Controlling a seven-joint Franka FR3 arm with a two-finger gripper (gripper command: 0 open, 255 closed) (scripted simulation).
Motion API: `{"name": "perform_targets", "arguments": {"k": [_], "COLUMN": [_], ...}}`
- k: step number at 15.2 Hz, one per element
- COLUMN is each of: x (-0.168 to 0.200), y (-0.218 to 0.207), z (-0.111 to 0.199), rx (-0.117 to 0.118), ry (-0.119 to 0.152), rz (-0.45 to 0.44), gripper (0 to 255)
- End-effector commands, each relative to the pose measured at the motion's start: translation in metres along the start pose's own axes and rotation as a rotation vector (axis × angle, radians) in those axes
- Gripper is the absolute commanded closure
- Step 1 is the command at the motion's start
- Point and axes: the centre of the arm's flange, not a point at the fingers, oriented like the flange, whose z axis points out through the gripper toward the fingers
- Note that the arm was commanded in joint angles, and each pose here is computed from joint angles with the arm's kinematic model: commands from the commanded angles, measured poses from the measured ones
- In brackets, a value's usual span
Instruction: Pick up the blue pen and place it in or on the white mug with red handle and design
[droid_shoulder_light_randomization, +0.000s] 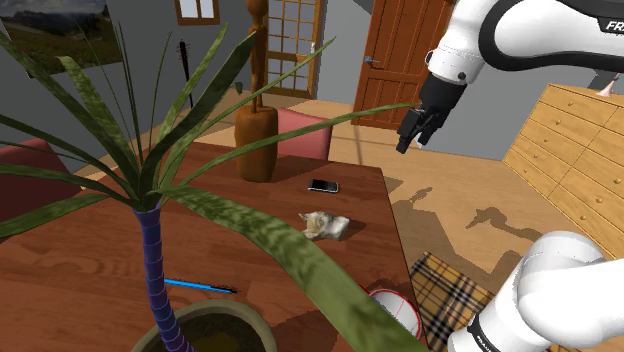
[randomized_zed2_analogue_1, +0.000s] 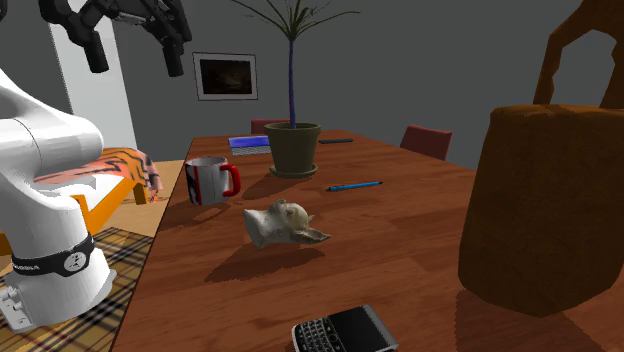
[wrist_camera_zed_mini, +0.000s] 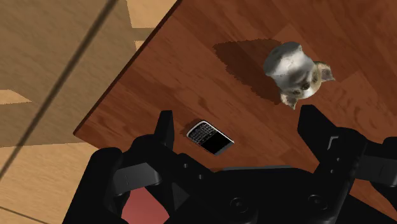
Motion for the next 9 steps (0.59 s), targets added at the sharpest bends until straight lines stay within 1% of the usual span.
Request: {"name": "perform_targets", "arguments": {"k": [1, 9], "x": [0.000, 0.054], "y": [0.000, -0.075], "z": [0.000, 0.048], "rx": [0.000, 0.022], "ry": [0.000, -0.011], "rz": [0.000, -0.138], "gripper": [0, 0]}}
